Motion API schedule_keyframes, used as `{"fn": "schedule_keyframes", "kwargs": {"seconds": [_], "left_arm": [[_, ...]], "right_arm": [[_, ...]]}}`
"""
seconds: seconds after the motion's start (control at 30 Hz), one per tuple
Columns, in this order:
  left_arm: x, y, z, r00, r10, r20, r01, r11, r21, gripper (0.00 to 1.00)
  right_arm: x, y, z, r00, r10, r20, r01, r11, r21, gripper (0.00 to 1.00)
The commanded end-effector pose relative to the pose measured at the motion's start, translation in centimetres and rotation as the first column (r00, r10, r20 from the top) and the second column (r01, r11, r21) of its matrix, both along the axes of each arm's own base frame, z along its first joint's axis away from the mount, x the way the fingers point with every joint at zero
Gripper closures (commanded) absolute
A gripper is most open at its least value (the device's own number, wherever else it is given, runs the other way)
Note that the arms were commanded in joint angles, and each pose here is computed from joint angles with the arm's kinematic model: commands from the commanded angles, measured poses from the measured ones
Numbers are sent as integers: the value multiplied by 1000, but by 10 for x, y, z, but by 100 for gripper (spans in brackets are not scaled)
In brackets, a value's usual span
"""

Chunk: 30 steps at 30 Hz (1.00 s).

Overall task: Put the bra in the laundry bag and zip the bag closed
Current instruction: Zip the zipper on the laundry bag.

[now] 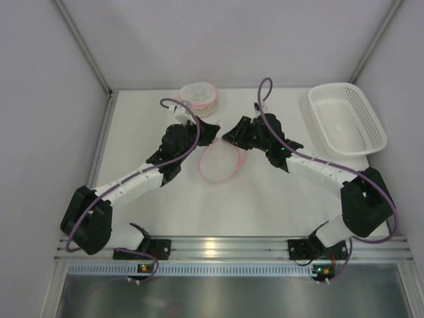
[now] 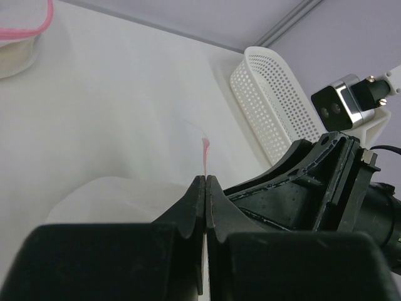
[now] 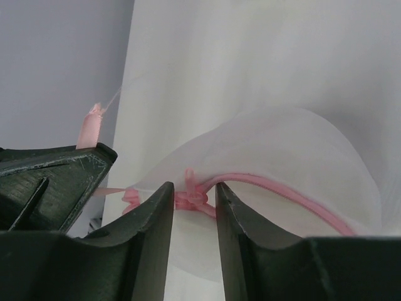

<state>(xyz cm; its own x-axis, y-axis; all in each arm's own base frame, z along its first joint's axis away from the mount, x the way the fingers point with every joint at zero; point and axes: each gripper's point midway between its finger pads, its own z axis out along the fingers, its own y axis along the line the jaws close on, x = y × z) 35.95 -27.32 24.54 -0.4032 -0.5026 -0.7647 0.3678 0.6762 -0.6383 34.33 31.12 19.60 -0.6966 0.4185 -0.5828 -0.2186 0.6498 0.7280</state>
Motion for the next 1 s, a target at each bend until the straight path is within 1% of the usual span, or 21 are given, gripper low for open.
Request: {"fn": "schedule_keyframes", "kwargs": {"seconds": [0.0,0.03,0.13,0.17,0.3,0.33,0.37,0.4,0.43,0.57,0.77,0.97], "left_arm": [[-1,5,36,994,12,112,-7,999,-53,100],[-1,6,36,994,12,111,-7,999,-52,100],[-1,5,36,994,11,110,-5,998,-57,100],[-1,4,35,994,10,106,-4,998,-56,100],[-2,7,38,993,19,116,-12,998,-54,100],[-1,8,37,993,26,117,-20,998,-53,100],[-2,10,38,992,33,119,-26,998,-55,100],[-1,12,37,992,43,118,-37,998,-51,100],[-1,14,38,991,49,122,-43,998,-52,100],[0,22,40,989,76,126,-69,996,-60,100],[0,40,44,983,120,138,-112,992,-59,100],[2,51,39,980,151,128,-147,988,-44,100]], "right_arm": [[1,10,15,998,36,48,-38,998,42,66],[1,11,14,998,42,49,-44,998,38,61],[-2,18,12,995,89,40,-91,995,36,53],[-4,22,11,993,110,34,-112,993,43,53],[-4,23,3,993,114,17,-114,993,30,69],[-5,21,1,994,112,14,-112,994,18,80],[-4,18,2,995,96,20,-96,995,11,87],[-4,16,3,996,89,25,-89,996,7,97],[-2,12,1,998,65,26,-65,998,-5,100],[-1,-4,6,999,4,47,-3,999,-33,100],[3,-32,-1,997,-73,40,76,992,-96,100],[-2,-54,-10,994,-109,25,112,984,-137,100]]}}
